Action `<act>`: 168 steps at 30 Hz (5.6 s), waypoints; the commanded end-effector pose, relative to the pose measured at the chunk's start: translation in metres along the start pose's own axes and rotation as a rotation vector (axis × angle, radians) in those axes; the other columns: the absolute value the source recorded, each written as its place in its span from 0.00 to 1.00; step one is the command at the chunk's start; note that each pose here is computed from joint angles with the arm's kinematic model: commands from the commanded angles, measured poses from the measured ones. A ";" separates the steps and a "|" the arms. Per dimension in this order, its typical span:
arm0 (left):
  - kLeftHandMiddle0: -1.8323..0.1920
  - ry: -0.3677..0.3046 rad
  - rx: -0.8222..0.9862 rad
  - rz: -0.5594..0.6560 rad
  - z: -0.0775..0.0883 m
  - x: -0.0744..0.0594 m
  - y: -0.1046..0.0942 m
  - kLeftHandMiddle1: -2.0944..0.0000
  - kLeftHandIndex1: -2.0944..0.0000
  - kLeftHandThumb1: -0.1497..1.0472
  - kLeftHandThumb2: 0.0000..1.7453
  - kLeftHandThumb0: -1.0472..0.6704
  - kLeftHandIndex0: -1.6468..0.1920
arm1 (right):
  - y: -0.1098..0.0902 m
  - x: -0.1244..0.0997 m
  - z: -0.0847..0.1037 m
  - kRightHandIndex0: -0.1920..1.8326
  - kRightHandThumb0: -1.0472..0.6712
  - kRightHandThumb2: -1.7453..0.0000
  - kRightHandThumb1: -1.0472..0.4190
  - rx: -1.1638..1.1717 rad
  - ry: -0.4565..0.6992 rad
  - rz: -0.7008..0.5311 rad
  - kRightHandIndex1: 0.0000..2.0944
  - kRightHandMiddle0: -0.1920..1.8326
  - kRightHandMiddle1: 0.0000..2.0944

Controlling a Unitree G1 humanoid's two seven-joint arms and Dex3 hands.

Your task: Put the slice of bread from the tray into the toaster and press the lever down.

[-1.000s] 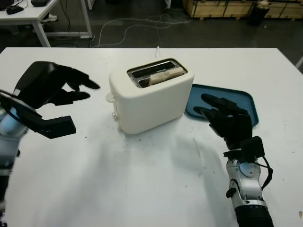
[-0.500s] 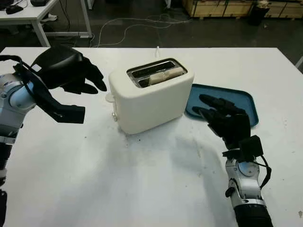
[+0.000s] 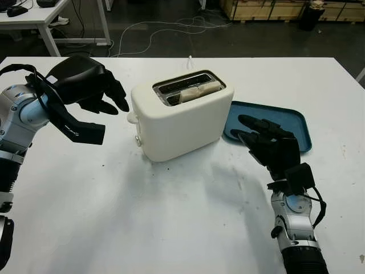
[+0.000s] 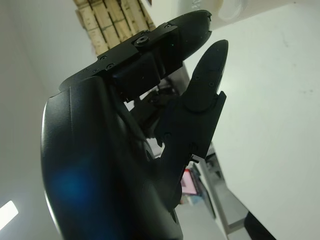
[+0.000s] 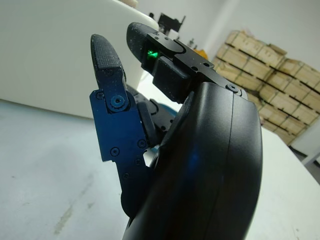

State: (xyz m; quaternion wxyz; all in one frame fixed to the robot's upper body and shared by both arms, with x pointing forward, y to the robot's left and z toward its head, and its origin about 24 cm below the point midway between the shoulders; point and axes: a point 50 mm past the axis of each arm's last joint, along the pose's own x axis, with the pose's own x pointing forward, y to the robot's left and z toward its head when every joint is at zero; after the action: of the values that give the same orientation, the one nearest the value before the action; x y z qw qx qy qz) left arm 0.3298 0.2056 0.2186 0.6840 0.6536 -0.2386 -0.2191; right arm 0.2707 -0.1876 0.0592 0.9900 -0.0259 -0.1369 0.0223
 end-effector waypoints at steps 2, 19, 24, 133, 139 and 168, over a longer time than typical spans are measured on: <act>0.44 -0.019 0.006 0.002 0.002 0.003 0.001 0.30 1.00 0.78 0.01 0.46 0.21 | 0.001 0.001 0.000 0.64 0.33 1.00 0.12 -0.004 0.009 -0.005 0.01 0.60 0.00; 0.43 -0.034 -0.063 0.023 0.003 0.001 -0.012 0.44 1.00 0.84 0.01 0.47 0.24 | 0.000 0.000 -0.001 0.64 0.33 1.00 0.12 -0.003 0.007 -0.002 0.00 0.59 0.00; 0.40 -0.029 -0.077 0.016 0.004 0.002 -0.017 0.42 0.99 0.84 0.00 0.47 0.23 | 0.001 0.000 -0.001 0.64 0.33 1.00 0.12 -0.002 0.004 -0.003 0.00 0.59 0.00; 0.39 0.204 -0.639 -0.211 0.100 0.022 -0.242 0.72 1.00 0.82 0.01 0.55 0.22 | -0.004 -0.003 -0.006 0.66 0.35 1.00 0.13 -0.009 0.020 0.022 0.00 0.61 0.00; 0.39 0.191 -0.618 -0.214 0.102 0.022 -0.242 0.71 1.00 0.83 0.00 0.56 0.23 | -0.005 -0.003 -0.006 0.66 0.35 1.00 0.13 -0.012 0.024 0.021 0.00 0.61 0.00; 0.48 0.244 -0.681 0.608 0.052 -0.016 -0.097 0.31 1.00 0.85 0.00 0.55 0.23 | -0.002 -0.001 -0.008 0.64 0.33 1.00 0.13 0.012 0.026 0.031 0.00 0.60 0.00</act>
State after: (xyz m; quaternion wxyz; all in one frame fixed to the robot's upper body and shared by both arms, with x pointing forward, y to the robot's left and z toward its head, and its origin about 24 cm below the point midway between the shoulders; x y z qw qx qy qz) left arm 0.2907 0.1836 0.1085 0.9217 0.3299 -0.2033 0.0166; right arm 0.2696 -0.1905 0.0508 0.9913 -0.0288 -0.1224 0.0380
